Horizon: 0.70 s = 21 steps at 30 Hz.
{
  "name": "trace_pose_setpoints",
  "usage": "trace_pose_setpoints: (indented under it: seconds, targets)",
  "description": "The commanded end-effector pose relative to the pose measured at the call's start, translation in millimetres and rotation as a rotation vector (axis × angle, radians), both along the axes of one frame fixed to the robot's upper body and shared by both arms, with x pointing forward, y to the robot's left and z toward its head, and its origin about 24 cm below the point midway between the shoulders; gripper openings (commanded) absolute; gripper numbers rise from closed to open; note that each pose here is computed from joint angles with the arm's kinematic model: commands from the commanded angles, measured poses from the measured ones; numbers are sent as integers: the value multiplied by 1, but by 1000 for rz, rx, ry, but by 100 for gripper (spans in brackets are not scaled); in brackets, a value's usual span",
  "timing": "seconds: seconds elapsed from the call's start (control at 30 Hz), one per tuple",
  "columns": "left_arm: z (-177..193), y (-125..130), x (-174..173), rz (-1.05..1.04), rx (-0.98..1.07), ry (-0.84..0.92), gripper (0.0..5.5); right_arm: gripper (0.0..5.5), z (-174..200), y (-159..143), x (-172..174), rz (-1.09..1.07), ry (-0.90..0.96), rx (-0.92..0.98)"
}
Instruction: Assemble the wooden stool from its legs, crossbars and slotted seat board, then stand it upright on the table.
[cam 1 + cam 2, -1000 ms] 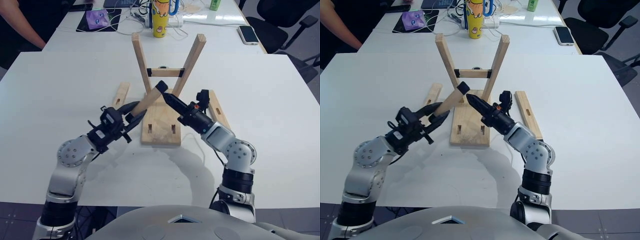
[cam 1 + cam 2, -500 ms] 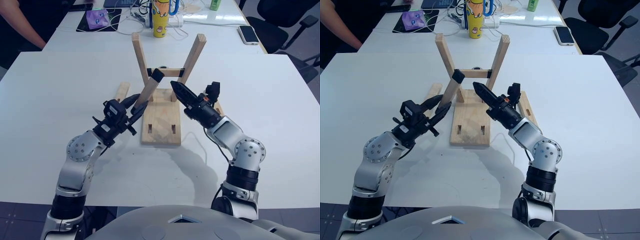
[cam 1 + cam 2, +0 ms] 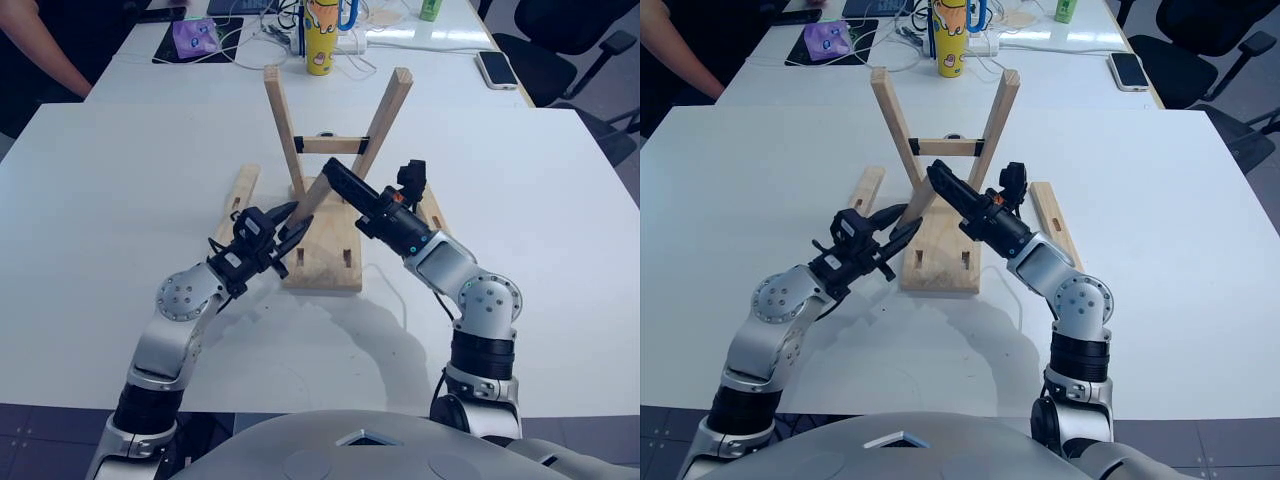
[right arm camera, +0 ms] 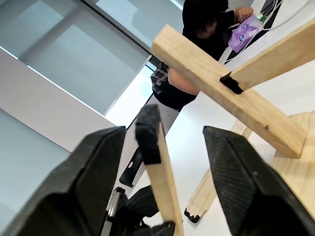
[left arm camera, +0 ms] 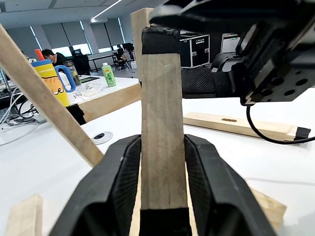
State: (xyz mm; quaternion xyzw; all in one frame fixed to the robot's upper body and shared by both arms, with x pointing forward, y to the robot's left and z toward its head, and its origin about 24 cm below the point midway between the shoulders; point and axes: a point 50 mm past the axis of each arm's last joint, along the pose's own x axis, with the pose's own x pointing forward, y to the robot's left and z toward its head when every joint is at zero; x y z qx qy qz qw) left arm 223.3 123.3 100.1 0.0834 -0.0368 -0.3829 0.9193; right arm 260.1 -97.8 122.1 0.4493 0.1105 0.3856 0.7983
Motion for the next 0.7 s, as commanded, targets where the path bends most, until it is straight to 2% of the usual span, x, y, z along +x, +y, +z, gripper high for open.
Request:
trace_pose_setpoints:
  seconds: [0.03, 0.43, 0.57, 0.6, 0.7]
  targets:
    - [3, 0, 0, 8, 13, -11, 133, 245, 2, 1, 3, -16, -11, -4]
    - [0, -4, -2, 19, 30, -11, 133, 52, -1, 2, 4, -36, -10, -25]
    - [-2, -4, -2, 25, 41, -12, 133, 41, -4, 2, 4, -43, -2, -40]
    - [-2, -3, -1, 27, 39, -16, 170, 41, -5, 2, 4, -46, -1, -53]
    - [4, 0, 0, 40, -17, -27, 212, 41, -12, -1, 5, -84, 4, -121]
